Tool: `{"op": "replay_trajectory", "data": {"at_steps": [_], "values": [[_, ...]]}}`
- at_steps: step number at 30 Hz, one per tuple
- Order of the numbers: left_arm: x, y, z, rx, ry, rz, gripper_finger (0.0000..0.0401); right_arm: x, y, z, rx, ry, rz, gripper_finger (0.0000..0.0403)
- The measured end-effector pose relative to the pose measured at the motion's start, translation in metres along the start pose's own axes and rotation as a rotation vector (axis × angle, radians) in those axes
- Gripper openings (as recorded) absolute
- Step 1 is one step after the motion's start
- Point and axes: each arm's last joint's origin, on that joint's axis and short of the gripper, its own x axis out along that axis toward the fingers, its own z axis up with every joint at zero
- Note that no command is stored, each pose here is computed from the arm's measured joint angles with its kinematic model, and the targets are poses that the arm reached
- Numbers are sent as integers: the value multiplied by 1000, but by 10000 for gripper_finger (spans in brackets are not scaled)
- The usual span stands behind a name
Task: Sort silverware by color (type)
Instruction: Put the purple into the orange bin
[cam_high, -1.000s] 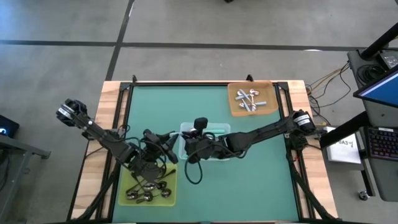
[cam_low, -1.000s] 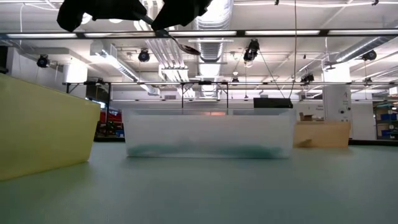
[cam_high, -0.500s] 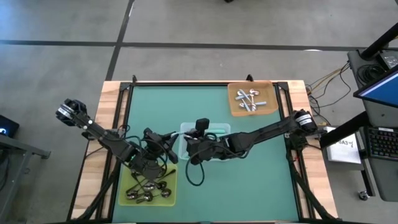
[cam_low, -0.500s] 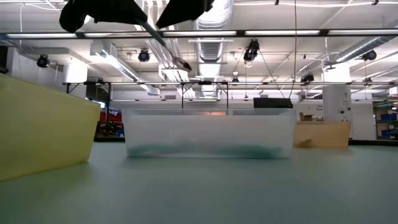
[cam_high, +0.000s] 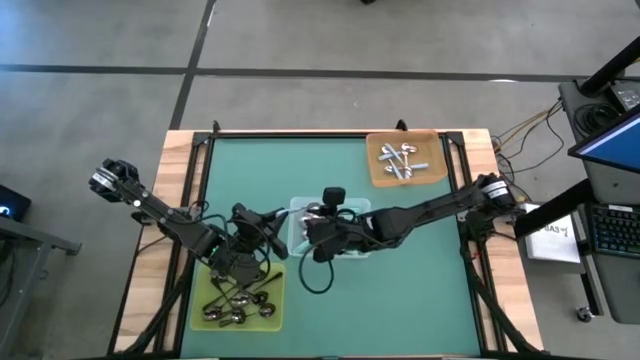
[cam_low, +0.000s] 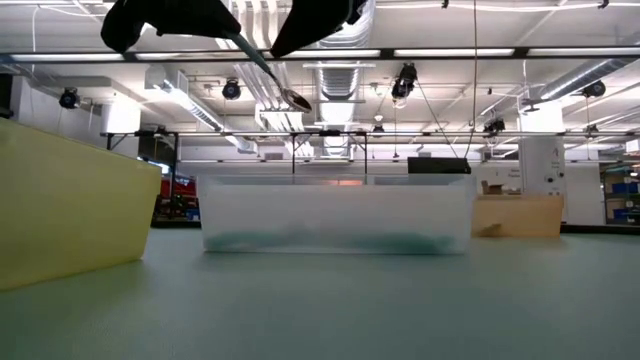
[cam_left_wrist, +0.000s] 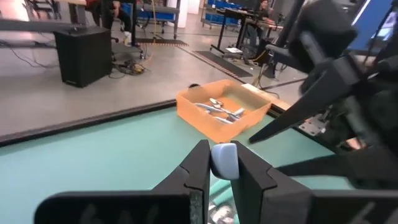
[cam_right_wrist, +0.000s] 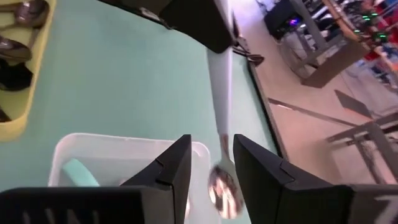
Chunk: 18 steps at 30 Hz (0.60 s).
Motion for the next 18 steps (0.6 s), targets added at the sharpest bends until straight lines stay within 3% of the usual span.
{"op": "replay_trajectory", "data": {"at_steps": [13,18], "values": [[-1,-14,10,-32,28,-121,23,20,-7,-5,24,9,-9,109],[0,-14,11,-6,17,-117,23,22,-10,-5,28,13,-14,59]]}}
